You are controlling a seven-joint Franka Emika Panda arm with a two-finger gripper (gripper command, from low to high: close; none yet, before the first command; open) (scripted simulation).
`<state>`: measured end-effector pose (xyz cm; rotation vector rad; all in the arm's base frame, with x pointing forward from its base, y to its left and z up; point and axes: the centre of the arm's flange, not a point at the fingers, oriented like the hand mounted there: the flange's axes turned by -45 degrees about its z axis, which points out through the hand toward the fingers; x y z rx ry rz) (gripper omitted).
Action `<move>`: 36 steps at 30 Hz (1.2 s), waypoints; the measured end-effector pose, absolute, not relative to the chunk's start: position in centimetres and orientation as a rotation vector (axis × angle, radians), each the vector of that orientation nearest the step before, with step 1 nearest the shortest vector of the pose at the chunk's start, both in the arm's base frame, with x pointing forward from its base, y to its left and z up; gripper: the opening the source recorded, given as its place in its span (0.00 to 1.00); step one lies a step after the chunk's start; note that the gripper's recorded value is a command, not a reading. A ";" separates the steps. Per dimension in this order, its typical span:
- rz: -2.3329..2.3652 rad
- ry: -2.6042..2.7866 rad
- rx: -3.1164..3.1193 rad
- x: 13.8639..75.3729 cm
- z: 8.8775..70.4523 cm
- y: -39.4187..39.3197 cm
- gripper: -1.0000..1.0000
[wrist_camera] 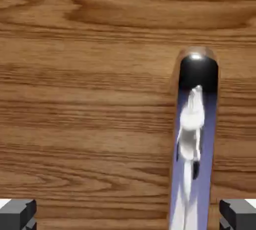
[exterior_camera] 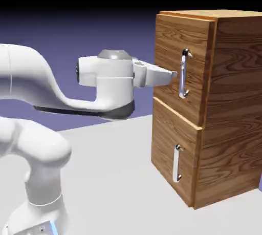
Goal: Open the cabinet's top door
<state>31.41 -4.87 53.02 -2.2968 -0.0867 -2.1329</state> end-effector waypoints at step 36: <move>-2.369 0.388 -2.369 27.4 51.7 -0.5 0.00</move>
